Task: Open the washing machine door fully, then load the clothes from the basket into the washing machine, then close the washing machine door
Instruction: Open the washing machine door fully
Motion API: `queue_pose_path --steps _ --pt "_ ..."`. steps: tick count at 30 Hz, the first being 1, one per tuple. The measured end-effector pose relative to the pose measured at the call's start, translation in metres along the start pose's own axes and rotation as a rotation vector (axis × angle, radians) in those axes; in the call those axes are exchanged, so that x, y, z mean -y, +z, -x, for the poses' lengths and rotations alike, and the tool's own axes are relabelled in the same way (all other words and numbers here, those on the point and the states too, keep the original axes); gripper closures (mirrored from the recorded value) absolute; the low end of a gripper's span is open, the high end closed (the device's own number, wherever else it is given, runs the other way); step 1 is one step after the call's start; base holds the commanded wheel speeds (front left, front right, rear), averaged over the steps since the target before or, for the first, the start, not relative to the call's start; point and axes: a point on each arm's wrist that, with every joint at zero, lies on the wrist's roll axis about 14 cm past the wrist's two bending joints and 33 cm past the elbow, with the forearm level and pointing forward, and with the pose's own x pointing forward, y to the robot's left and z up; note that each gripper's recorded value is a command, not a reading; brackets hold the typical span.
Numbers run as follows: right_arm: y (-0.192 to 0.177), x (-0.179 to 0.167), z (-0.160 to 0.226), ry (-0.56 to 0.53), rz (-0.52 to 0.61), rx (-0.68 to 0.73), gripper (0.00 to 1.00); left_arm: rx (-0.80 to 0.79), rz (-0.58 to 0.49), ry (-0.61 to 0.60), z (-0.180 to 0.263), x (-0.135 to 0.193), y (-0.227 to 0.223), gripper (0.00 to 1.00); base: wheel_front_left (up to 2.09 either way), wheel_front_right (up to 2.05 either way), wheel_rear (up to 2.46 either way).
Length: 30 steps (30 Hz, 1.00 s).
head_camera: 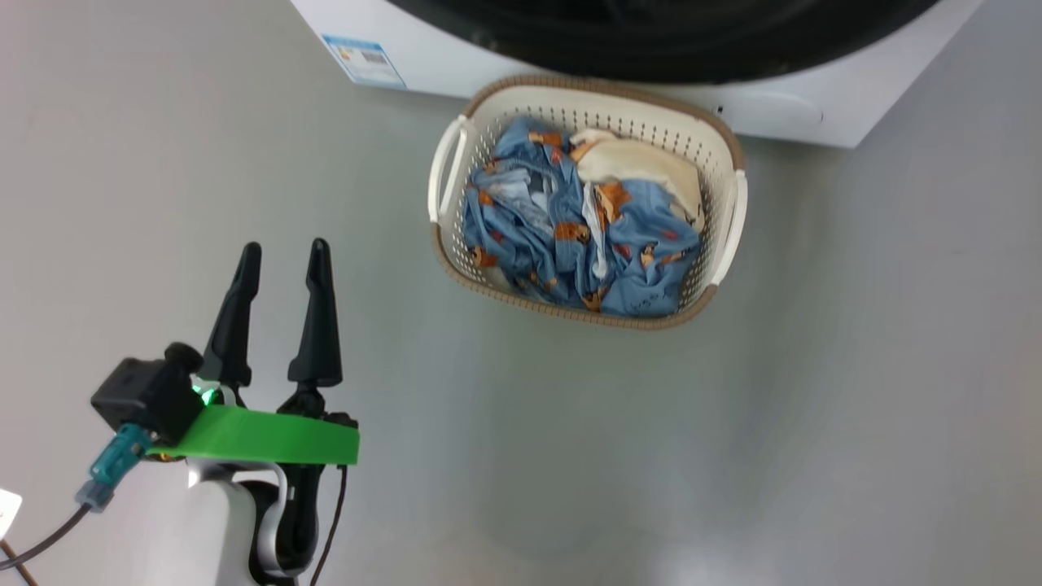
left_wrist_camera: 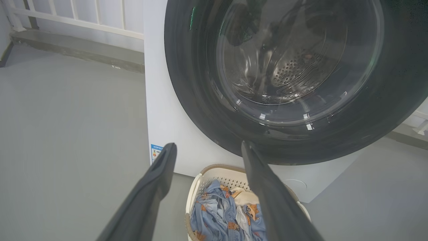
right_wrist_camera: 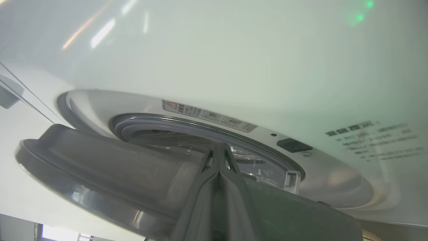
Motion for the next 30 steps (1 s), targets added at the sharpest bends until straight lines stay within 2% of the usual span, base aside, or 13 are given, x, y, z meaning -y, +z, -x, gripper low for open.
queue_pose_path --steps 13,30 --pt "-0.045 -0.011 0.04 -0.017 -0.034 -0.123 1.0 0.065 -0.015 0.013 0.029 -0.001 0.032 0.0 0.0 0.0 0.0" --pt "-0.14 -0.049 0.093 0.024 -0.042 -0.36 1.0 0.117 -0.03 0.051 0.085 -0.014 0.056 0.0 0.0 0.0 0.0"
